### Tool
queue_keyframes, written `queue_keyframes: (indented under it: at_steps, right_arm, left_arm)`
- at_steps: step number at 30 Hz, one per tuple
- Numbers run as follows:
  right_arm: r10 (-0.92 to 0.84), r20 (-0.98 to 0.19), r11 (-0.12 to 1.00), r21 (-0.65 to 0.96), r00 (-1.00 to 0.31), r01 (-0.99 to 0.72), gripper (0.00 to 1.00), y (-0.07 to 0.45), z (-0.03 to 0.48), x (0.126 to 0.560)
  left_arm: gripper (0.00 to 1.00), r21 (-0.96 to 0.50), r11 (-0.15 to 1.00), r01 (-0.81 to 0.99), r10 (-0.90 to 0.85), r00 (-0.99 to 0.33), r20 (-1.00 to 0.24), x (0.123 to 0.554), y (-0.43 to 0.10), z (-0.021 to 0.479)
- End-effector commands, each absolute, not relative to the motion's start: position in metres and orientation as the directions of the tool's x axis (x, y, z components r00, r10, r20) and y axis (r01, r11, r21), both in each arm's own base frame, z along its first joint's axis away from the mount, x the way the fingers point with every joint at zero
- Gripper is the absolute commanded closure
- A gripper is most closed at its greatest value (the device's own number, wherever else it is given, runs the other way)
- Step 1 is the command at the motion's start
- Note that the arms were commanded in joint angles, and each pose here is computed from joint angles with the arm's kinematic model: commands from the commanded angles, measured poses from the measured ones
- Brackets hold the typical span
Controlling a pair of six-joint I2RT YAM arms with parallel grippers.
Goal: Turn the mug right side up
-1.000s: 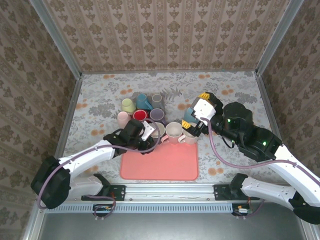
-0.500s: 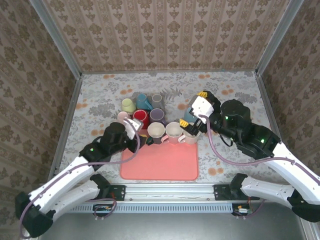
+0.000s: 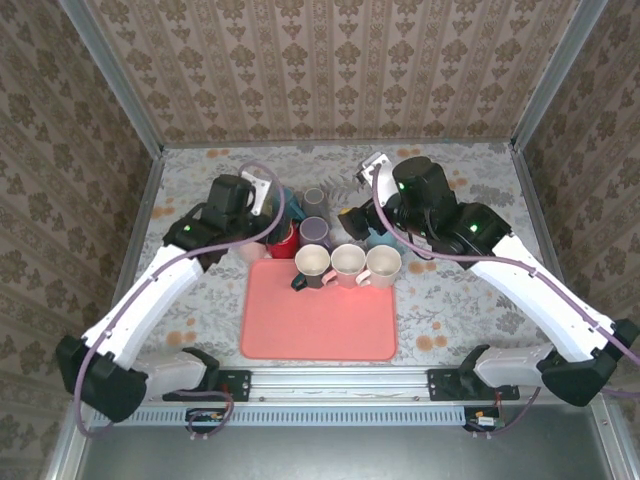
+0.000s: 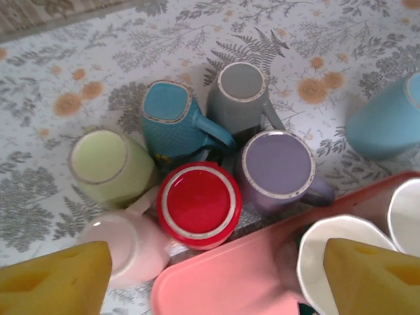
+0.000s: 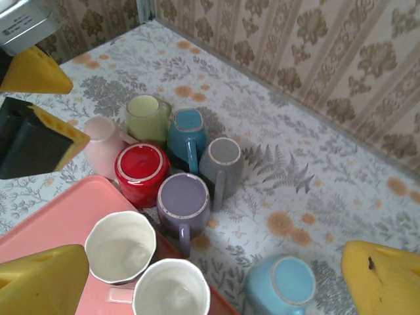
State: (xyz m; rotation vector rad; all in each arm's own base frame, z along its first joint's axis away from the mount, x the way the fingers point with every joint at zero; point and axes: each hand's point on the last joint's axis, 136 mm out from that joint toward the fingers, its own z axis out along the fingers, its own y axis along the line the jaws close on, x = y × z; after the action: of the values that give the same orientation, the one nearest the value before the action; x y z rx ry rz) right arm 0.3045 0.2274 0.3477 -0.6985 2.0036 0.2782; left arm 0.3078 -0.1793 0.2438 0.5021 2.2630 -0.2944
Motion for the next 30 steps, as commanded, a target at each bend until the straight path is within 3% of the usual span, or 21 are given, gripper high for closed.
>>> queue_keyframes:
  at_steps: [1, 3, 8, 17, 23, 30]
  right_arm:
    - [-0.27, -0.796, 0.869, 0.04, -0.541, -0.493, 0.0, 0.22, 0.329, 0.322]
    - [-0.298, -0.749, 0.877, 0.031, -0.592, -0.48, 0.0, 0.221, 0.312, 0.33]
    - [-0.319, -0.687, 0.897, 0.002, -0.653, -0.441, 0.0, 0.222, 0.28, 0.345]
    - [-0.169, -0.735, 0.984, -0.09, -0.657, -0.153, 0.01, 0.18, 0.279, 0.368]
    - [-0.103, -0.786, 0.994, -0.101, -0.61, -0.037, 0.01, 0.156, 0.292, 0.365]
    - [-0.074, -0.825, 0.996, -0.093, -0.561, 0.005, 0.03, 0.14, 0.3, 0.354]
  left_arm:
    - [0.0, -0.151, 0.914, 0.378, 0.144, -0.647, -0.749, 0.318, -0.176, 0.249]
    - [0.0, -0.244, 0.931, 0.272, 0.003, -0.674, -0.739, 0.333, -0.163, 0.249]
    - [0.0, -0.323, 0.937, 0.136, -0.113, -0.757, -0.644, 0.362, -0.148, 0.227]
    - [0.0, -0.349, 0.9, -0.259, -0.394, -0.825, -0.404, 0.4, -0.151, 0.21]
    - [0.08, -0.243, 0.837, -0.49, -0.543, -0.8, -0.255, 0.42, -0.159, 0.198]
    - [0.14, -0.192, 0.796, -0.574, -0.602, -0.782, -0.161, 0.445, -0.18, 0.181]
